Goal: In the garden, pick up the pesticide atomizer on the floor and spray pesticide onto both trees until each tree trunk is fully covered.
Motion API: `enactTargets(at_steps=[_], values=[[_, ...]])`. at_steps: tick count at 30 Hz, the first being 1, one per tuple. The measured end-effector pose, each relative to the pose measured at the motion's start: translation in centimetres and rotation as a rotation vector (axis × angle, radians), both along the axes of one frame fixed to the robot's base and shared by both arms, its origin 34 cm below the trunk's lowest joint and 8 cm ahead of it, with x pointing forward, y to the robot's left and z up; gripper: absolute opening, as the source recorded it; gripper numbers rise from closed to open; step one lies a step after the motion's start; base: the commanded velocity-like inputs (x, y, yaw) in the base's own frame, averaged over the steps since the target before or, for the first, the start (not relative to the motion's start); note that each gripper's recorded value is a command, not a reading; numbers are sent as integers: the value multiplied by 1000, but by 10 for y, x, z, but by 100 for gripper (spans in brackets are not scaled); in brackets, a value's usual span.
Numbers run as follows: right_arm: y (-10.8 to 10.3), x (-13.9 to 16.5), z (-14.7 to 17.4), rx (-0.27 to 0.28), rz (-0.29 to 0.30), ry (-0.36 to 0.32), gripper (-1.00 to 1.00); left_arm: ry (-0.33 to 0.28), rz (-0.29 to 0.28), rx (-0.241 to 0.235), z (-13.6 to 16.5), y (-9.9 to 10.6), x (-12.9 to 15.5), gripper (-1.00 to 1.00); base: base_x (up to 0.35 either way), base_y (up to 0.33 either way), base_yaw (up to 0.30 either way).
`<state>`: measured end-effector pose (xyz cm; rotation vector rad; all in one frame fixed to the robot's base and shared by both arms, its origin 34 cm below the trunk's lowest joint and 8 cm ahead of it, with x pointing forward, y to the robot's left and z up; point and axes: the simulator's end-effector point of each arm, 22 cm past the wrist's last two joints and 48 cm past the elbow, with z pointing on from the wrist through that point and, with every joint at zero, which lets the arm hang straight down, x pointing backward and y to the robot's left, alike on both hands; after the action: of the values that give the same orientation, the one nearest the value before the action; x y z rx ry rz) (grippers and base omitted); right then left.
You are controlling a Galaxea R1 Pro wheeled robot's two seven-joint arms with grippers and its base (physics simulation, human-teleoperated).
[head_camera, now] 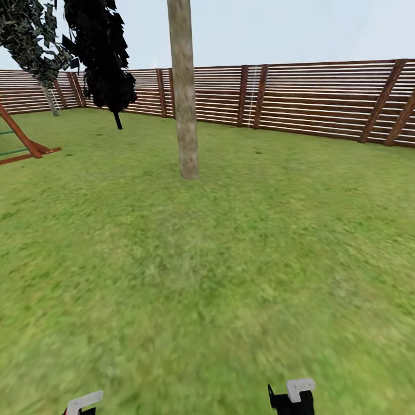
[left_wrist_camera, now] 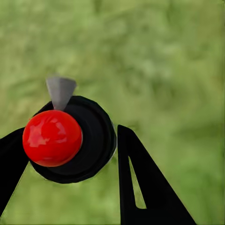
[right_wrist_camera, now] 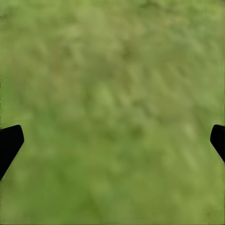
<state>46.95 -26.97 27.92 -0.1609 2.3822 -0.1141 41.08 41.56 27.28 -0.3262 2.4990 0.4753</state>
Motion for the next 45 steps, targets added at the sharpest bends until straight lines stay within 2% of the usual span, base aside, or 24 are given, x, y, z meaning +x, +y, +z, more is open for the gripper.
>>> enactTargets(at_steps=[45], values=[[5,0,0,8,2,1,100,-5,-4,-2,1,1,2,-100,340,87,0]])
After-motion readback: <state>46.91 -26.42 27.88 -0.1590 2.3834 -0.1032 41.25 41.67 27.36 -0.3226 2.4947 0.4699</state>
